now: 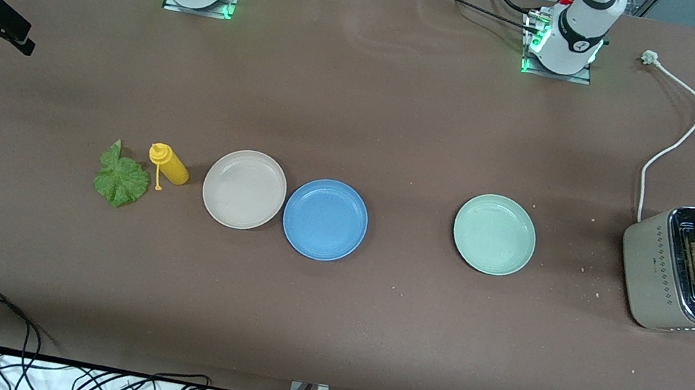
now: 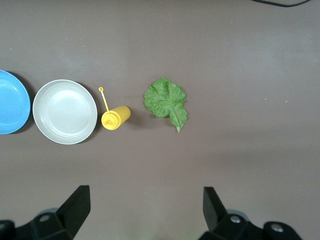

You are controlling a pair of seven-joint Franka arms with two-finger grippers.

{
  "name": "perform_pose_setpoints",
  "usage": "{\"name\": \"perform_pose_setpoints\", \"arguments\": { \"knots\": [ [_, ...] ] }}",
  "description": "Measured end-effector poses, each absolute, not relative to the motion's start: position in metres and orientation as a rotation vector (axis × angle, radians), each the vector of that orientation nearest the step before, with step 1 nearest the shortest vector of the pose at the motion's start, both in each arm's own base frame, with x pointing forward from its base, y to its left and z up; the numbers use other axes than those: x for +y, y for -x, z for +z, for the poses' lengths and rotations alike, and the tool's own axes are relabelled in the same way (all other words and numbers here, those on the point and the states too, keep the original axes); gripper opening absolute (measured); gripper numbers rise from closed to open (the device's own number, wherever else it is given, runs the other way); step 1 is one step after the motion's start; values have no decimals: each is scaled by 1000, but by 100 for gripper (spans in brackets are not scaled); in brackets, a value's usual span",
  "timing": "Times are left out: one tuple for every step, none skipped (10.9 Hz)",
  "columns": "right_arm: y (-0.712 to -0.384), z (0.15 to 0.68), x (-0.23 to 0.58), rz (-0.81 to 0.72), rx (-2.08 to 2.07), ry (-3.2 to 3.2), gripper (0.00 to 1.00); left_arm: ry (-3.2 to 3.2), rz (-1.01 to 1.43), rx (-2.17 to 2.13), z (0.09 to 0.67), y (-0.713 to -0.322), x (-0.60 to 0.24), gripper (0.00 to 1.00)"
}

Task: Make sandwich in blue plate with both arms
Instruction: 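Lower the left gripper onto a bread slice in the toaster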

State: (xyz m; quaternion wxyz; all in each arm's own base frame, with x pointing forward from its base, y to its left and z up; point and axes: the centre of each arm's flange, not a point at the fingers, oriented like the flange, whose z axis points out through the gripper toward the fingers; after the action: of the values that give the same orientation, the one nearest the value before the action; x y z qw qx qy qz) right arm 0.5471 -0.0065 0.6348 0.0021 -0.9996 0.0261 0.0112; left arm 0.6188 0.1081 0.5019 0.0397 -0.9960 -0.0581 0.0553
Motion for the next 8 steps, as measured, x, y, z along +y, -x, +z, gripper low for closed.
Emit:
{"name": "perform_pose_setpoints", "arguments": {
  "knots": [
    [-547,635,-6,35,82,3136,100,3048,196,-186,491,-621,113,100],
    [-547,635,-7,35,82,3136,100,3040,233,-191,476,-623,117,100],
    [-547,635,-7,34,82,3136,100,3027,276,-192,458,-627,121,100],
    [-547,635,-7,34,82,3136,100,3021,286,-201,444,-631,128,100],
    [-547,635,-7,33,82,3136,100,3019,285,-208,432,-634,138,100],
    [-547,635,-7,33,82,3136,100,3023,290,-183,421,-635,150,100],
    [-547,635,-7,33,82,3136,100,3026,287,-172,413,-636,160,100],
    [-547,635,-7,33,82,3136,100,3026,293,-174,408,-636,165,100]
  ]
}}
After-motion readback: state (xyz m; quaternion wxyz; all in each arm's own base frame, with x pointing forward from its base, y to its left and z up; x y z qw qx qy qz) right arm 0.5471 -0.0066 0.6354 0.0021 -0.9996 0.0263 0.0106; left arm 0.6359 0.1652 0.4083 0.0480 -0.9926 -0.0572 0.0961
